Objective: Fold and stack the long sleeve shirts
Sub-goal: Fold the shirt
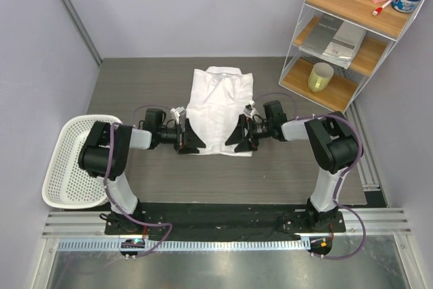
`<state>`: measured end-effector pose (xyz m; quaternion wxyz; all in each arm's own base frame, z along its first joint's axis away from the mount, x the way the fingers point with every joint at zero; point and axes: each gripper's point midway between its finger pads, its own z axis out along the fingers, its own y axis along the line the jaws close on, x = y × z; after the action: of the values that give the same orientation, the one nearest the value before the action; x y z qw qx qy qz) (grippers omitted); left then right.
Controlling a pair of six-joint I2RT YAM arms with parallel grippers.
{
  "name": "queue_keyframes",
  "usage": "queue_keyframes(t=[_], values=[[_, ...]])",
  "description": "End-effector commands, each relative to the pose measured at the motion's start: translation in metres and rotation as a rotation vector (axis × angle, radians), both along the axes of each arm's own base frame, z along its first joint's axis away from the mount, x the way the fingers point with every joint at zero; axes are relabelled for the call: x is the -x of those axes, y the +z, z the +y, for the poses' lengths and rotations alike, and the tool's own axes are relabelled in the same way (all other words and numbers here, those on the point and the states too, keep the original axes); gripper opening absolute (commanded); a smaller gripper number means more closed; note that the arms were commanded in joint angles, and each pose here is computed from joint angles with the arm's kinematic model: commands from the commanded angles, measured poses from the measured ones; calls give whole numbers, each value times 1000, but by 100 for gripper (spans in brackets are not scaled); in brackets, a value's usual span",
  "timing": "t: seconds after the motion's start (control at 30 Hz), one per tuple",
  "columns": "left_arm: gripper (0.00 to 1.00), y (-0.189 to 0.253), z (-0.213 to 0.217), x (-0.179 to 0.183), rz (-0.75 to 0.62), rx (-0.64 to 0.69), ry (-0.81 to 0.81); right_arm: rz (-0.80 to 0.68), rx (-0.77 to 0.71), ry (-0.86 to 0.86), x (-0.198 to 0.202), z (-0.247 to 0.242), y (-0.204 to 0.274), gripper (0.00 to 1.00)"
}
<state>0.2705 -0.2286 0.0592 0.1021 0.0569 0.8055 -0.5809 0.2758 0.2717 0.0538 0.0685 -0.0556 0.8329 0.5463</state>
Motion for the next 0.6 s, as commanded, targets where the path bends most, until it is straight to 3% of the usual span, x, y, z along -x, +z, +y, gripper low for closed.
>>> queue_keyframes(t=[0.0, 0.1, 0.27, 0.43, 0.57], values=[[100, 12, 14, 14, -78, -34, -1, -63, 75, 17, 6, -14, 9, 100], [100, 39, 15, 19, -141, -17, -15, -183, 20, 54, 7, 1, 54, 100], [100, 42, 15, 14, -93, -26, 30, -263, -50, 151, 33, 46, 79, 100], [100, 35, 14, -4, -74, -19, 83, -232, -102, 155, 28, 79, 74, 100], [100, 11, 17, -11, -11, -48, 108, -158, -92, 131, 20, 84, 41, 100]])
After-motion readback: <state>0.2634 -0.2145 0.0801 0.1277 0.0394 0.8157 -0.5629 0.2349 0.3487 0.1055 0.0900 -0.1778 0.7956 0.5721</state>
